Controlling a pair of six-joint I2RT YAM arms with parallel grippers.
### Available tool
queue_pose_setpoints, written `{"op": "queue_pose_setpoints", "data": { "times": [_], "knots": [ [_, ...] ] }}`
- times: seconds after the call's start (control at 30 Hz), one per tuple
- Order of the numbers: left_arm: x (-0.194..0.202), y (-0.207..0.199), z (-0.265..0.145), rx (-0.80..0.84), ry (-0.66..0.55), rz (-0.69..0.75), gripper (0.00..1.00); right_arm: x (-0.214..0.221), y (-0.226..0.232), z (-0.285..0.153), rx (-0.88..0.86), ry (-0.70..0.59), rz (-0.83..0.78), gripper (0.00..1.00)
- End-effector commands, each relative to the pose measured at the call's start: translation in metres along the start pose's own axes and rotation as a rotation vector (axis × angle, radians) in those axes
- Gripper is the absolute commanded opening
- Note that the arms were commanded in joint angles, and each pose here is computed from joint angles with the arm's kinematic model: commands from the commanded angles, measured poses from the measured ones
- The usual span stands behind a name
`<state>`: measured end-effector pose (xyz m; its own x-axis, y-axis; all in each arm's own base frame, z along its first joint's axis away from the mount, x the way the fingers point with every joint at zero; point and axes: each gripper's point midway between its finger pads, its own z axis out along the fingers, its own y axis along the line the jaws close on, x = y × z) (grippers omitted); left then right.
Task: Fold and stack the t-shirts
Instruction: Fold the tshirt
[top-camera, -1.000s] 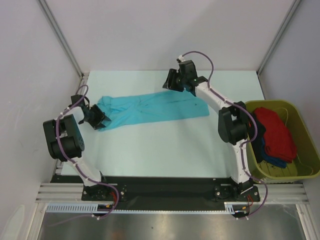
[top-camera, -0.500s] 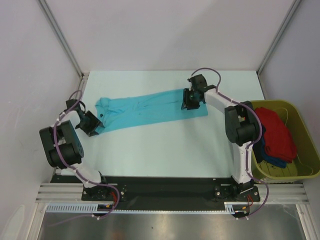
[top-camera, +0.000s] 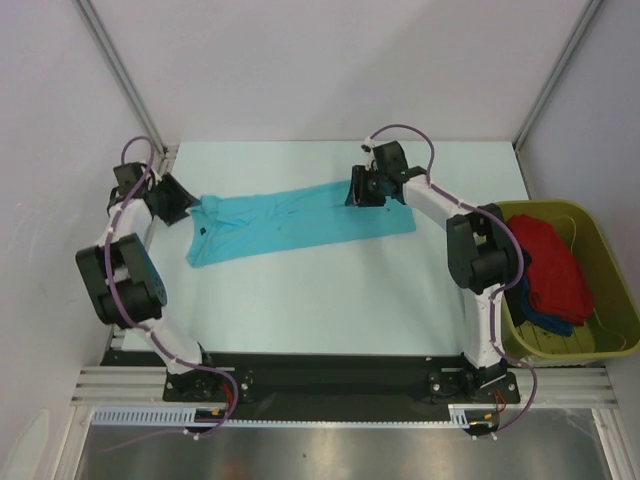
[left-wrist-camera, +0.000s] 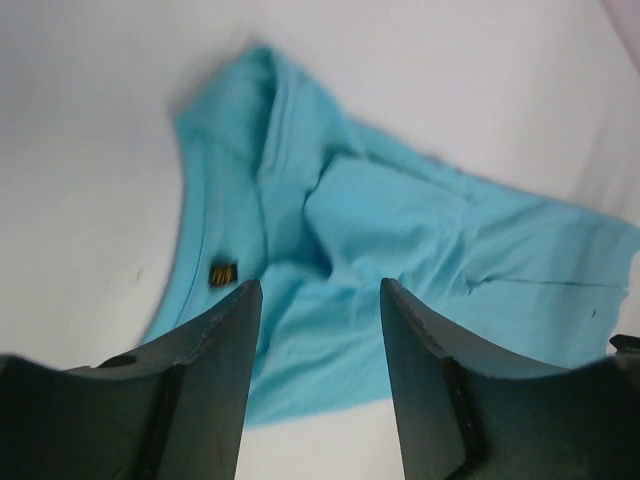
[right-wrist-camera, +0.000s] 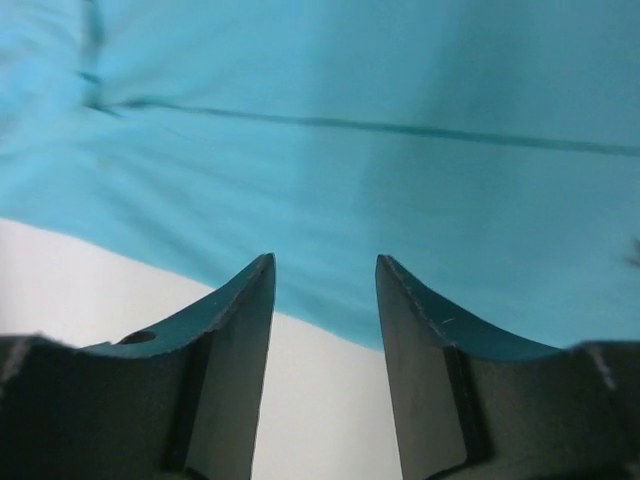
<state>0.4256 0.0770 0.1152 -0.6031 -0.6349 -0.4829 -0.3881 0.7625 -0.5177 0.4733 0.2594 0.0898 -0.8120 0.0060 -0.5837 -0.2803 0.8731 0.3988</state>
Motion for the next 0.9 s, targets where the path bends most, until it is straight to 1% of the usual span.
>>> {"op": "queue_pose_setpoints", "data": {
  "times": [0.0,0.1,0.13,0.17,0.33,0.47,0.6,0.63,0.73,0.87],
  "knots": [
    [-0.032,-0.042,0.027,0.183,-0.033,0.129,0.56,-0.046,0.067,0.014,-0.274,-0.132,0.079,0.51],
    [-0.040,-0.050,0.056,0.179,-0.012,0.203,0.58,-0.062,0.098,0.029,-0.384,-0.171,0.137,0.51],
    [-0.034,-0.053,0.062,0.182,0.018,0.210,0.57,-0.070,0.115,0.038,-0.440,-0.194,0.159,0.51],
    [-0.038,-0.052,0.073,0.175,0.027,0.211,0.58,-0.071,0.124,0.042,-0.465,-0.196,0.171,0.51],
    [-0.040,-0.051,0.083,0.159,0.023,0.233,0.56,-0.077,0.160,0.069,-0.544,-0.205,0.203,0.50],
    [-0.035,-0.045,0.086,0.128,0.036,0.232,0.54,-0.075,0.178,0.079,-0.583,-0.204,0.216,0.50],
    [-0.032,-0.042,0.091,0.114,0.025,0.230,0.56,-0.072,0.180,0.087,-0.587,-0.191,0.239,0.49],
    [-0.030,-0.041,0.095,0.110,0.041,0.229,0.56,-0.071,0.180,0.088,-0.589,-0.190,0.243,0.49],
    [-0.022,-0.042,0.103,0.114,0.082,0.246,0.54,-0.069,0.177,0.087,-0.583,-0.181,0.248,0.48],
    [-0.012,-0.041,0.107,0.079,0.111,0.289,0.50,-0.071,0.168,0.081,-0.574,-0.198,0.261,0.48]
  ]
}}
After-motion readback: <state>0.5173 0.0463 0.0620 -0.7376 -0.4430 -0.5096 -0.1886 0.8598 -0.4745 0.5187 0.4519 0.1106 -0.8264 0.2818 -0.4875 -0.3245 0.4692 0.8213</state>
